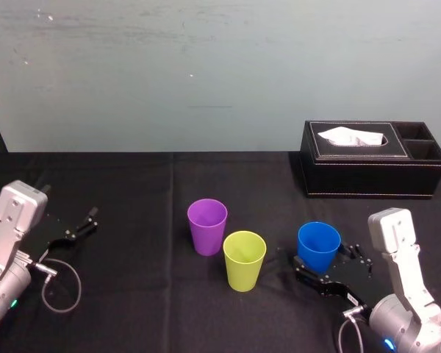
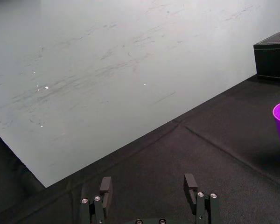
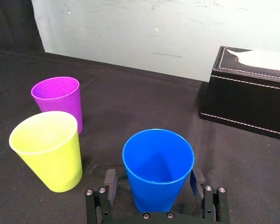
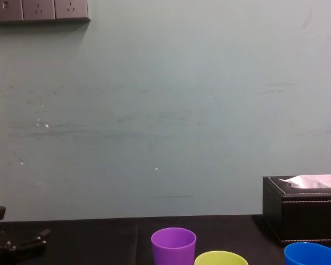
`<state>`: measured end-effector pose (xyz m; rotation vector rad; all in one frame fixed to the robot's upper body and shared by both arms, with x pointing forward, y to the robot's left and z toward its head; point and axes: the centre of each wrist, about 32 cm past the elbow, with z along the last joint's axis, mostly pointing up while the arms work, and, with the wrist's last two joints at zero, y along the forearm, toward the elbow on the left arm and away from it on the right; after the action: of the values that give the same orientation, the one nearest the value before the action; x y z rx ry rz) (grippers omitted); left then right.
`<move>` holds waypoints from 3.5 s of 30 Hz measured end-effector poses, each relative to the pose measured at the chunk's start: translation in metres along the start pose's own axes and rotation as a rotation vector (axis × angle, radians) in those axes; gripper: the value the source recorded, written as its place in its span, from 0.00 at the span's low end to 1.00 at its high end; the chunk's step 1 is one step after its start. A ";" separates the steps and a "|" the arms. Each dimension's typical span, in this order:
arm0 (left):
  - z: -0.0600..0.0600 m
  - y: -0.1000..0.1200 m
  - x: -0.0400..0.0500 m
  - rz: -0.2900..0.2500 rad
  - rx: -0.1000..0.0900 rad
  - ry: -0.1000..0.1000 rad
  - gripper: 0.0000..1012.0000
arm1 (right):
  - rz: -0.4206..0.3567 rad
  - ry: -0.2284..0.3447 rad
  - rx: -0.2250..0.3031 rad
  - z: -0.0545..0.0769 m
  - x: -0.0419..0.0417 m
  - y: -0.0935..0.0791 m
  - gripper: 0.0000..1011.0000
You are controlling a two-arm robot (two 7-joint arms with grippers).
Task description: Stack the three plastic cups sequentially using one hand.
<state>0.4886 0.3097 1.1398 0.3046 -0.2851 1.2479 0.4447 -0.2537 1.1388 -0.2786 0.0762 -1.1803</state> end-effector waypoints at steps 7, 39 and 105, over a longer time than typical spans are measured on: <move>0.000 0.000 0.0000 0.000 0.000 0.000 0.99 | -0.006 -0.008 -0.002 -0.001 -0.0010 0.005 0.99; 0.000 0.000 0.0000 0.000 0.000 0.000 0.99 | -0.006 -0.014 -0.003 -0.001 -0.0013 0.005 0.70; 0.000 0.000 0.0000 0.000 0.000 0.000 0.99 | 0.380 -0.108 0.074 0.129 -0.0241 0.103 0.70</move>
<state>0.4886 0.3096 1.1398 0.3045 -0.2850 1.2479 0.5542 -0.1730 1.2344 -0.2496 -0.0094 -0.7879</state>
